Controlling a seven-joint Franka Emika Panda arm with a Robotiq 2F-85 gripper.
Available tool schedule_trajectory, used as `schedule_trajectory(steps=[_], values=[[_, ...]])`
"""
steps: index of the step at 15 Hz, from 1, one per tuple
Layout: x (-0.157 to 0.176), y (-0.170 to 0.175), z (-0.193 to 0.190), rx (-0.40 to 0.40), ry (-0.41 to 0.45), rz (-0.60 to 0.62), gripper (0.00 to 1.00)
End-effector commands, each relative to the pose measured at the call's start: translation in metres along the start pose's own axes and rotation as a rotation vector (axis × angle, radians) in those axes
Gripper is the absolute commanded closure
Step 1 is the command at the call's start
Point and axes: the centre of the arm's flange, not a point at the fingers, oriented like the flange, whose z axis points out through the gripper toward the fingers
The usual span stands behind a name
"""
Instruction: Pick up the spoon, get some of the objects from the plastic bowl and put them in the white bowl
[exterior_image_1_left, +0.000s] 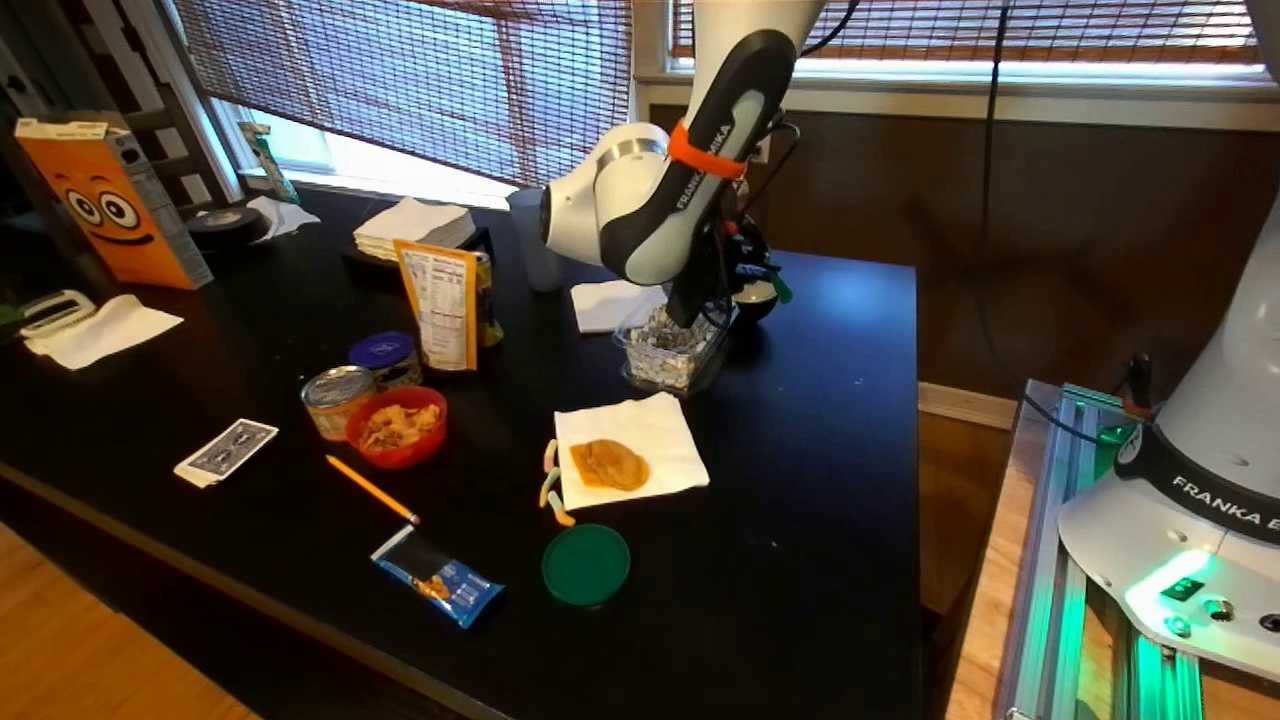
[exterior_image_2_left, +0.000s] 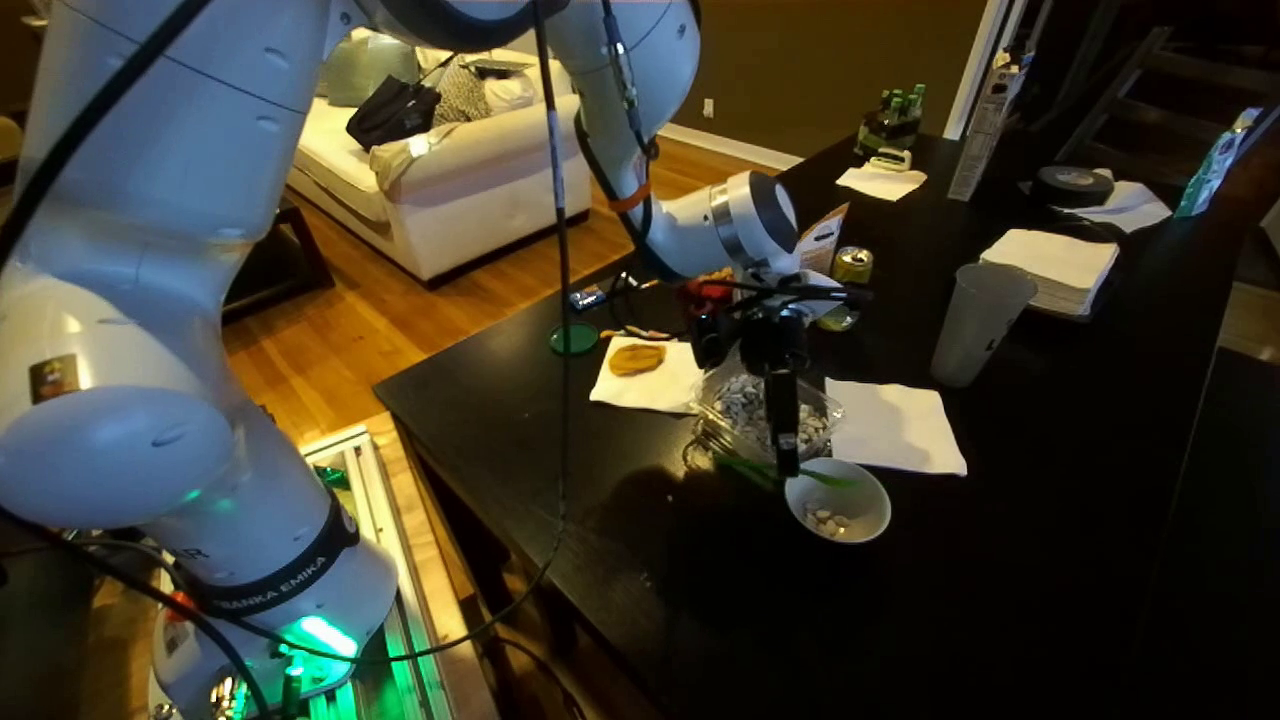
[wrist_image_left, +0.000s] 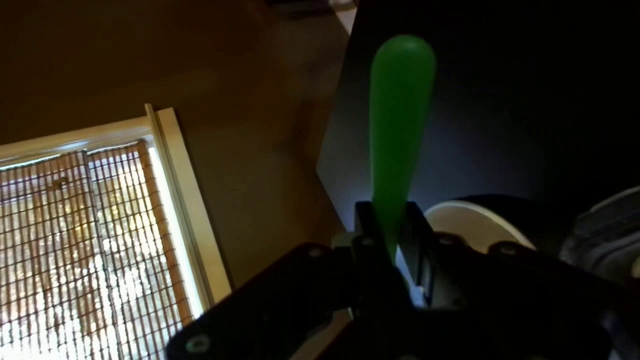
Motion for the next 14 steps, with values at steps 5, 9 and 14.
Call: schedule_trajectory(steps=[5, 9, 14], values=[[-0.053, 0.062, -0.015, 0.272, 0.007, -0.101, 0.96], [-0.087, 0.074, -0.033, 0.429, 0.148, -0.134, 0.96], [-0.123, 0.09, -0.064, 0.567, 0.346, -0.219, 0.96]])
